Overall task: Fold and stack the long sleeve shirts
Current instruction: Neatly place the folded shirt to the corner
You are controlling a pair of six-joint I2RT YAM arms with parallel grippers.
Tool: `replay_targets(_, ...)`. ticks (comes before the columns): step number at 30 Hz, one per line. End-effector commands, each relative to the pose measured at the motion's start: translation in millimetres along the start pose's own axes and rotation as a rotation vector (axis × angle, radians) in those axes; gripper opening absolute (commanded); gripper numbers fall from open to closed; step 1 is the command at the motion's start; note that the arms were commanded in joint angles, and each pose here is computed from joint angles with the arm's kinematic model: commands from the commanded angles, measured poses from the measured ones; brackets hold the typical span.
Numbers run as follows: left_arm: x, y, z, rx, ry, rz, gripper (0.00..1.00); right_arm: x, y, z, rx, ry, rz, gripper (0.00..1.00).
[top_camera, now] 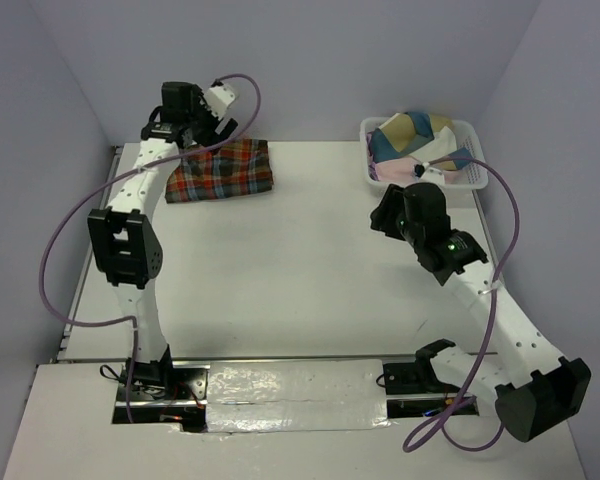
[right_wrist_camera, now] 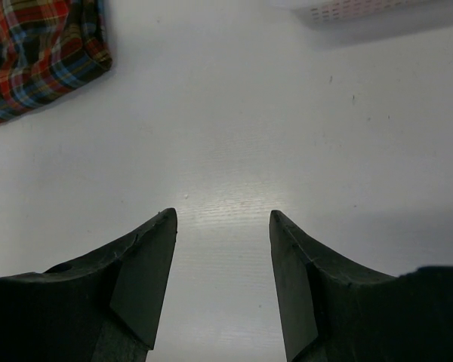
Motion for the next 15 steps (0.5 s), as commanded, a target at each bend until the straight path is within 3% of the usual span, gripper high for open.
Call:
replay_targets(1,-10,75,-9,0.113,0.368,0.076,0.99,18,2,-12,0.008,0.002,0.061,0.6)
replay_targets(4,32,118,-20,0.178,0.571,0.198,0.98,51,-5,-26,0.023,-0.017,0.165,0.62)
replay_targets(7,114,153,-53,0.215,0.728,0.374,0.99,87,-10,-36,0.017,-0.051,0.239,0.63)
replay_targets(8,130,162,-56,0.2,0.741,0.405,0.99,95,-11,-39,0.016,-0.063,0.251,0.64)
replay_targets(9,174,197,-54,0.096,0.765,0.487,0.98,118,-12,-44,-0.01,-0.102,0.26,0.64)
replay_targets(15,239,239,-83,0.018,0.758,0.619,0.98,135,-10,-48,-0.053,-0.168,0.22,0.65)
Point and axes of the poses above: each gripper's point midway between its finger pads, its own y axis back along the fingers, its own z axis along the line the jaws close on, x = y × z, the point moved 3 cm from there along y, back along the fingers, and after that the axes turned 3 degrees about y, right-handed, at the moved point
